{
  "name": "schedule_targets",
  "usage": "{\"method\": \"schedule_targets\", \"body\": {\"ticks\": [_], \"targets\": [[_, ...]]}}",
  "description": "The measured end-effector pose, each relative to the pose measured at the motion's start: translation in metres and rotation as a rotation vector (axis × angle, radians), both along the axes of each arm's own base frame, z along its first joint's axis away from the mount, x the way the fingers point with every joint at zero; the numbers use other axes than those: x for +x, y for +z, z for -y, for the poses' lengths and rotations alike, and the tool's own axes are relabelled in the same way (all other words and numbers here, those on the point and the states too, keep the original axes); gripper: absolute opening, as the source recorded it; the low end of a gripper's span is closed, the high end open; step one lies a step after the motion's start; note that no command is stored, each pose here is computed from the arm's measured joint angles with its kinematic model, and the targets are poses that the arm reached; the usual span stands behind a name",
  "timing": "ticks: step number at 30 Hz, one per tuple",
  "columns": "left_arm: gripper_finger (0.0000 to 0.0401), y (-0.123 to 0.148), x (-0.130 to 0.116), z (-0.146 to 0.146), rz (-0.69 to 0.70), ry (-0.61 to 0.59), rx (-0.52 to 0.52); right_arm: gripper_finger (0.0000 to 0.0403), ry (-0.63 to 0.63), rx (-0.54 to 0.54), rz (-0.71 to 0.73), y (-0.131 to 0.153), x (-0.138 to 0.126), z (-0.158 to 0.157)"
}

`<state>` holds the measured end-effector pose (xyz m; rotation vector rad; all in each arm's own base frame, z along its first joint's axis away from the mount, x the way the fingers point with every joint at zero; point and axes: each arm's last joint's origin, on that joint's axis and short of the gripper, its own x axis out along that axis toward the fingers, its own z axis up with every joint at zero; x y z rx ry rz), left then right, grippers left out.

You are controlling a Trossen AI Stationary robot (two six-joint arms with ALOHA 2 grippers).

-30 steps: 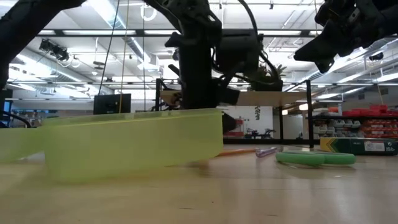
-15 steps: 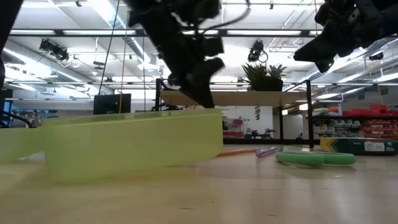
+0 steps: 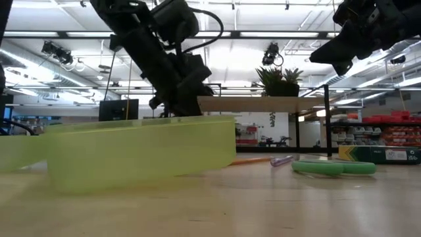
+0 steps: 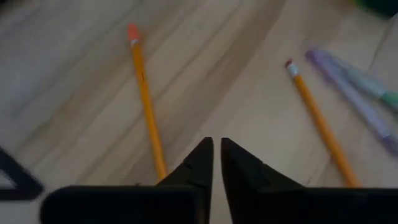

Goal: Pack school essentials
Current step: Put the left orange pencil into the supply box

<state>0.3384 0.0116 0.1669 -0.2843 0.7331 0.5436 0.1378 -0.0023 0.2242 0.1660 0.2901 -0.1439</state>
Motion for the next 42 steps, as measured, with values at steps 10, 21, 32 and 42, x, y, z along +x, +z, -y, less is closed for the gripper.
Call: {"method": "schedule_targets", "body": {"ticks": [10, 21, 32, 42], "targets": [[0.0194, -0.021, 0.007, -0.001, -0.031, 0.043, 0.029, 0.0060, 0.002, -0.006, -0.003, 0.000, 0.000, 0.000], [0.0190, -0.055, 0.008, -0.006, -0.140, 0.096, 0.090, 0.0060, 0.002, -0.007, -0.014, -0.002, 0.002, 0.000], [0.0095, -0.058, 0.009, -0.009, -0.119, 0.115, -0.017, 0.0060, 0.002, -0.006, -0.012, -0.002, 0.002, 0.000], [0.0020, -0.060, 0.007, -0.008, -0.173, 0.058, -0.003, 0.0060, 0.002, -0.005, -0.012, -0.002, 0.002, 0.000]]}}
